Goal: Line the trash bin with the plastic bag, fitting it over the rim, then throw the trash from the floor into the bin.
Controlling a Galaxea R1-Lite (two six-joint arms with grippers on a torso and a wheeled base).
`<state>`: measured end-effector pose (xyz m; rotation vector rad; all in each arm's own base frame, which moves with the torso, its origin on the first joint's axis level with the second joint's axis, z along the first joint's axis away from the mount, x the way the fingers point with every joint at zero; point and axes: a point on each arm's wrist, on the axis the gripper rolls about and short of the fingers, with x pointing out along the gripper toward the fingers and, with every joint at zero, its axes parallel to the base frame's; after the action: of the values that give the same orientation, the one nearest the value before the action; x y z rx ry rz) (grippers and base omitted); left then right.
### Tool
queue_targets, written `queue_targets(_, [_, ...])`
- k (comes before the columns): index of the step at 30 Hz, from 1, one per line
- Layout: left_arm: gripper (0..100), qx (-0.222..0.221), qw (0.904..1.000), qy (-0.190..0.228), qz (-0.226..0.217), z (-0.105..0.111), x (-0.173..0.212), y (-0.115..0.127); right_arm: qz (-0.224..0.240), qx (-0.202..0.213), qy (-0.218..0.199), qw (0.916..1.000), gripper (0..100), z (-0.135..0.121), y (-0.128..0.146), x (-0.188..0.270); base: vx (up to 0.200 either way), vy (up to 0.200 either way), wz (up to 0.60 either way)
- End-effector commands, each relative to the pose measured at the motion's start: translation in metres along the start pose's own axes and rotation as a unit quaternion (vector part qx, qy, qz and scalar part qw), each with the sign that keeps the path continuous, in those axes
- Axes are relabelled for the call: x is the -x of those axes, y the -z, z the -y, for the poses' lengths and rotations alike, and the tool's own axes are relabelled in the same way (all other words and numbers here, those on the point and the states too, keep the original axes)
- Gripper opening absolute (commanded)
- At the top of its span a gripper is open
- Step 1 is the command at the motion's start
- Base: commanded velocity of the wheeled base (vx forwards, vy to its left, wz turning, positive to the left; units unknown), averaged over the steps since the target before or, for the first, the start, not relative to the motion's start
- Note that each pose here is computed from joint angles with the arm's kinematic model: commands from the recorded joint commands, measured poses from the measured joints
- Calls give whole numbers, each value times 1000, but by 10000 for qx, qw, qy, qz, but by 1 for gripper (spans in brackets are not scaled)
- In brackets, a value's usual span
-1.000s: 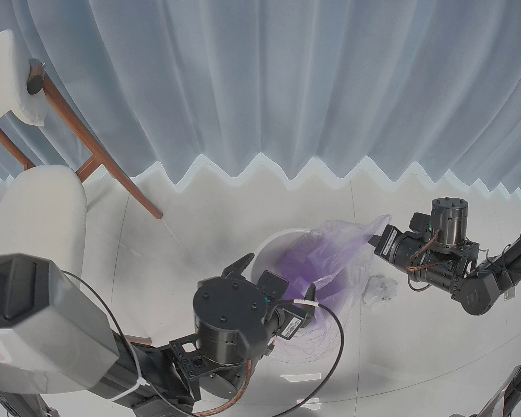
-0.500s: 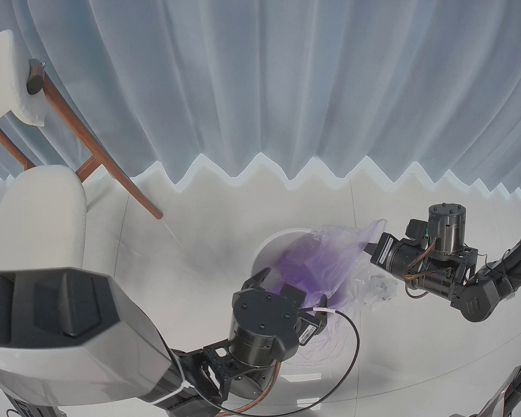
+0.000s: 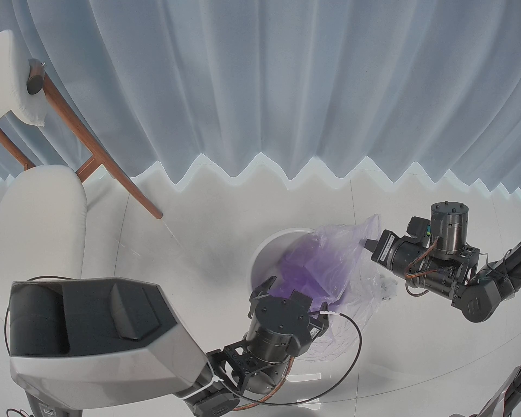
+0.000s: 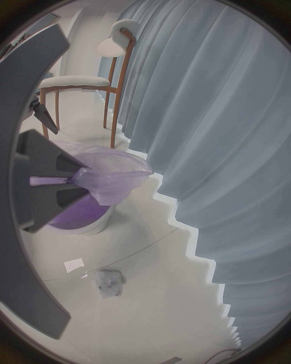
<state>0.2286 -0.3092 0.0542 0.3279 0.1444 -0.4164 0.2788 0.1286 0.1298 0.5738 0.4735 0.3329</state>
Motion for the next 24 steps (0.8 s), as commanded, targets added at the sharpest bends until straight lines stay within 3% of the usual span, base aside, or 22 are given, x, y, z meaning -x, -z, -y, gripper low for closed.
queue_targets(1, [100, 27, 10000, -88, 10, -2, -10, 2, 36, -3, -29, 10000, 0, -1, -2, 3, 0, 0, 0])
queue_targets(2, [0, 85, 9999, -108, 85, -2, -12, -3, 36, -3, -29, 10000, 0, -1, -2, 4, 0, 0, 0])
queue_targets(7, [0, 152, 9997, -134, 158, -5, -14, -11, 30, -3, -25, 10000, 0, -1, -1, 5, 0, 0, 0])
queue_targets(13, [0, 384, 9984, -323, 262, -31, -9, -38, 74, -2, -31, 10000, 0, -1, -3, 6, 0, 0, 0])
queue_targets(16, [0, 721, 9969, -91, 292, -43, -1, -55, 80, 6, -36, 10000, 0, -1, -4, 6, 0, 0, 0])
queue_targets(24, [0, 908, 9958, 112, -1, -106, -2, -74, 91, 105, -245, 9996, 0, 2, -16, 1, 0, 0, 0])
